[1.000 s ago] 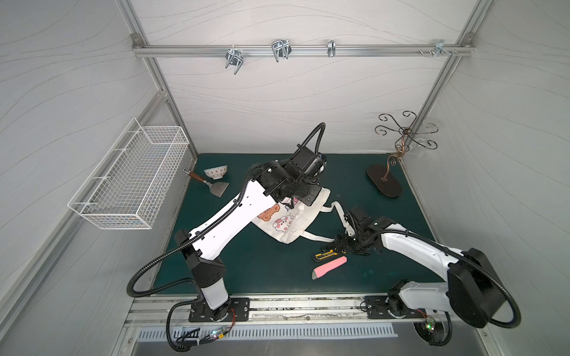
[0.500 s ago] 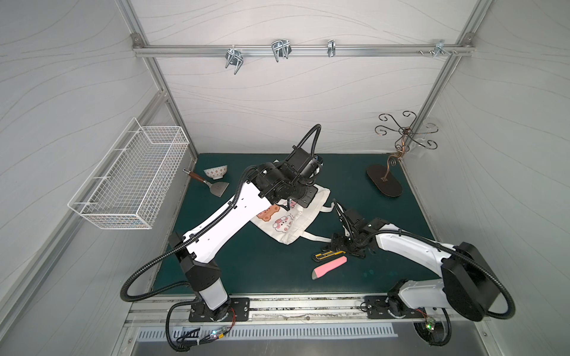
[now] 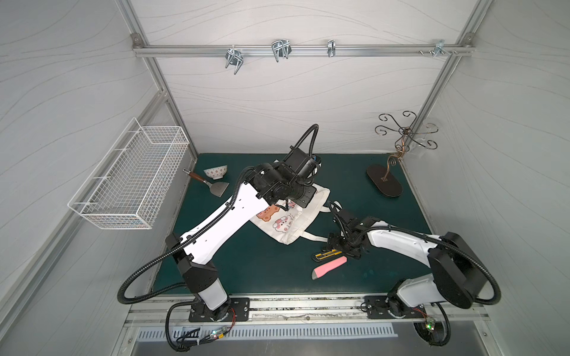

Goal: Place the art knife into the pouch
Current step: Adjust the utility knife at the center of the board.

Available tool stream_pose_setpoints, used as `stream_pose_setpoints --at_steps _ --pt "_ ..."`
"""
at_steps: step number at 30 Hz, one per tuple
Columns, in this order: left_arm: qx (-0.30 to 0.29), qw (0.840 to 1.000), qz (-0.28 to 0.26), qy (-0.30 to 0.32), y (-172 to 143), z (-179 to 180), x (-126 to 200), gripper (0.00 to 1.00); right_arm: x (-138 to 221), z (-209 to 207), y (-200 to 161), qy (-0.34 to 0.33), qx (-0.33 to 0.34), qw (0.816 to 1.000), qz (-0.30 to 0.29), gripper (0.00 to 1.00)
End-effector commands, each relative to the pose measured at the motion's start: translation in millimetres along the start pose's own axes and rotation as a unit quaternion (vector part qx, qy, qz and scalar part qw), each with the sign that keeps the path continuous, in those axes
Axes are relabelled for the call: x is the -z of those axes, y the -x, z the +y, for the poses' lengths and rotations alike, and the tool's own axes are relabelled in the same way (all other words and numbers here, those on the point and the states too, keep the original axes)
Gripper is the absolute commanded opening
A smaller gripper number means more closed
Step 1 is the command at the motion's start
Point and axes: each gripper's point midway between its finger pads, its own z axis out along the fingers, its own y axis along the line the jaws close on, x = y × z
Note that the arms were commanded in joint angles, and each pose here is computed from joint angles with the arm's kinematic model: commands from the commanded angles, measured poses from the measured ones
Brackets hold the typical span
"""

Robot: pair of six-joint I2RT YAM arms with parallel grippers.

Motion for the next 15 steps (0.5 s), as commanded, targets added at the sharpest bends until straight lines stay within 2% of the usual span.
stream_pose_setpoints --at_steps 1,7,15 --pt "0.007 0.999 -0.033 -0.007 10 2 14 0.00 -4 3 9 -0.010 -0.003 1.000 -0.016 0.90" --pt "0.006 1.000 -0.027 -0.004 6 2 9 0.00 8 1 18 -0.036 0.015 0.999 -0.035 0.90" --pt "0.006 1.000 -0.028 -0.005 5 3 9 0.00 48 -17 -11 -0.048 0.029 0.996 -0.071 0.90"
